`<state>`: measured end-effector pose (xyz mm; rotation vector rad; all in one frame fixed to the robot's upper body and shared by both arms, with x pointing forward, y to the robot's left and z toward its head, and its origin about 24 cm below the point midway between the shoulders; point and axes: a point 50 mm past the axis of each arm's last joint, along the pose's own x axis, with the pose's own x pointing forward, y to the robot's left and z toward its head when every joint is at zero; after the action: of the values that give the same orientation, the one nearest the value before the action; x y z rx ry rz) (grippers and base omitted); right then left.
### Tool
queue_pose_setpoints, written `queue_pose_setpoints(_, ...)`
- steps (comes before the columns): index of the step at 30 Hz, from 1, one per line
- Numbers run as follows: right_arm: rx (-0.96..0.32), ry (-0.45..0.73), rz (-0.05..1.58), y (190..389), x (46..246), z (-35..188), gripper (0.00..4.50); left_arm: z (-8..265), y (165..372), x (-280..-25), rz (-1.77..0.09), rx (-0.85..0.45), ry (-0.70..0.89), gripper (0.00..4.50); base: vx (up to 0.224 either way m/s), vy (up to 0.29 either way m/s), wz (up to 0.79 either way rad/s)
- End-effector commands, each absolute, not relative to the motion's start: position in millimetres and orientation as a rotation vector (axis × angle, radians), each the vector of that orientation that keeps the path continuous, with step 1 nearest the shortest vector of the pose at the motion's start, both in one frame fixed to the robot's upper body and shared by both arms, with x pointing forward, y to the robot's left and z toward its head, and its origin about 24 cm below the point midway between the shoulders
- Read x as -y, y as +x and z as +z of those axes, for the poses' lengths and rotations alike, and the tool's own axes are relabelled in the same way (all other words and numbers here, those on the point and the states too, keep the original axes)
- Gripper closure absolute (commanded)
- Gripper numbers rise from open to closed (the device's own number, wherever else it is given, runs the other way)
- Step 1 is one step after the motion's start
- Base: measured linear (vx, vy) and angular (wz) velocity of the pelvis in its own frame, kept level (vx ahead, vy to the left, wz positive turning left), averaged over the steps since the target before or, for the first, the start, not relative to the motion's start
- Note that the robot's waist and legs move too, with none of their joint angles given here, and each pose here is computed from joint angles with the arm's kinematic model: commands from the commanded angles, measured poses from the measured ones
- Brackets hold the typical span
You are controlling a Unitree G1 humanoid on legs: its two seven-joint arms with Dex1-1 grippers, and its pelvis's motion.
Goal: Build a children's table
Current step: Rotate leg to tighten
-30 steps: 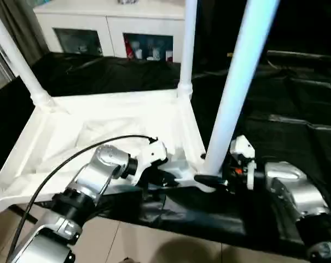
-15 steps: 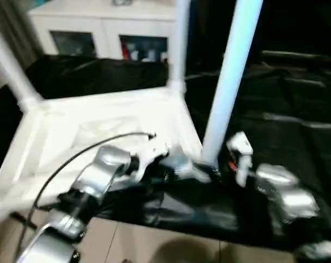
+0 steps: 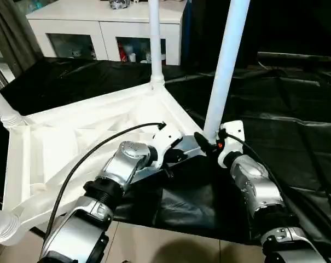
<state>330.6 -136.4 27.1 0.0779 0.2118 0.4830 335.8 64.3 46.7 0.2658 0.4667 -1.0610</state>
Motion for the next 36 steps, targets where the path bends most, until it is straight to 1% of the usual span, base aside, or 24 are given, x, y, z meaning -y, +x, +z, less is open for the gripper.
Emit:
queue_pose_setpoints(1,-0.28,0.046,0.783,311.6,109.4,16,0.56,54,330,-58,-1.159,-0.404,0.255,4.5,0.0,0.0,0.0)
queue_pose_setpoints(3,-0.283,0.02,0.836,308.7,117.2,18,0.49,53,326,-62,-1.202,-0.411,0.262,4.5,0.0,0.0,0.0)
queue_pose_setpoints(4,-0.287,0.012,0.905,304.6,131.0,22,0.49,53,321,-68,-1.247,-0.419,0.265,4.5,0.0,0.0,0.0)
queue_pose_setpoints(7,-0.292,0.015,0.952,301.5,140.1,26,0.49,53,317,-72,-1.283,-0.419,0.268,4.5,0.0,0.0,0.0)
queue_pose_setpoints(8,-0.299,0.012,1.02,296.0,152.6,32,0.49,55,310,-77,-1.35,-0.422,0.265,4.5,0.0,0.0,0.0)
queue_pose_setpoints(9,-0.3,0.012,1.024,295.6,153.3,33,0.49,55,309,-78,-1.355,-0.423,0.264,4.5,0.0,0.0,0.0)
queue_pose_setpoints(10,-0.307,0.007,1.068,291.7,161.1,37,0.49,56,304,-81,-1.407,-0.428,0.258,4.5,0.0,0.0,0.0)
queue_pose_setpoints(11,-0.309,0.006,1.074,291.2,162.2,38,0.49,56,303,-81,-1.409,-0.432,0.258,4.5,0.0,0.0,0.0)
queue_pose_setpoints(13,-0.334,-0.017,1.129,285.6,172.7,41,0.49,56,299,-86,-1.421,-0.456,0.262,4.5,0.0,0.0,0.0)
queue_pose_setpoints(15,-0.347,-0.027,1.147,283.6,176.3,42,0.49,56,298,-88,-1.423,-0.461,0.262,4.5,0.0,0.0,0.0)
queue_pose_setpoints(16,-0.361,-0.039,1.165,282.1,181.3,43,0.49,56,297,-90,-1.436,-0.468,0.259,4.5,0.0,0.0,0.0)
queue_pose_setpoints(19,-0.366,-0.04,1.175,281.7,183.0,45,0.85,57,295,-91,-1.449,-0.475,0.259,4.5,0.0,0.0,0.0)
queue_pose_setpoints(21,-0.371,-0.037,1.183,281.3,182.2,45,0.92,57,294,-91,-1.454,-0.48,0.258,4.5,0.0,0.0,0.0)
queue_pose_setpoints(22,-0.372,-0.037,1.185,281.4,181.1,45,1.11,57,294,-91,-1.453,-0.481,0.258,4.5,0.0,0.0,0.0)
queue_pose_setpoints(23,-0.369,-0.033,1.186,281.7,179.7,45,1.11,57,294,-91,-1.452,-0.482,0.259,4.5,0.0,0.0,0.0)
queue_pose_setpoints(24,-0.369,-0.028,1.187,281.9,179.0,45,1.28,57,295,-91,-1.451,-0.482,0.259,4.5,0.0,0.0,0.0)
queue_pose_setpoints(26,-0.366,-0.021,1.189,282.1,176.9,44,1.46,58,295,-91,-1.449,-0.481,0.26,4.5,0.0,0.0,0.0)
queue_pose_setpoints(27,-0.365,-0.015,1.194,281.8,175.0,44,1.46,58,295,-91,-1.448,-0.481,0.261,4.5,0.0,0.0,0.0)
queue_pose_setpoints(28,-0.366,-0.01,1.198,280.5,171.9,42,1.62,59,296,-91,-1.442,-0.477,0.265,4.5,0.0,0.0,0.0)
queue_pose_setpoints(31,-0.369,0.0,1.196,279.6,170.2,40,1.73,59,297,-91,-1.434,-0.474,0.267,4.5,0.0,0.0,0.0)
queue_pose_setpoints(33,-0.372,0.008,1.159,279.2,167.8,35,1.74,59,300,-90,-1.401,-0.459,0.267,4.5,0.0,0.0,0.0)
queue_pose_setpoints(34,-0.368,-0.001,1.086,282.0,165.3,29,1.76,59,305,-86,-1.355,-0.443,0.264,4.5,0.0,0.0,0.0)
queue_pose_setpoints(36,-0.371,-0.02,1.005,286.1,163.4,23,1.77,59,310,-83,-1.315,-0.432,0.262,4.5,0.0,0.0,0.0)
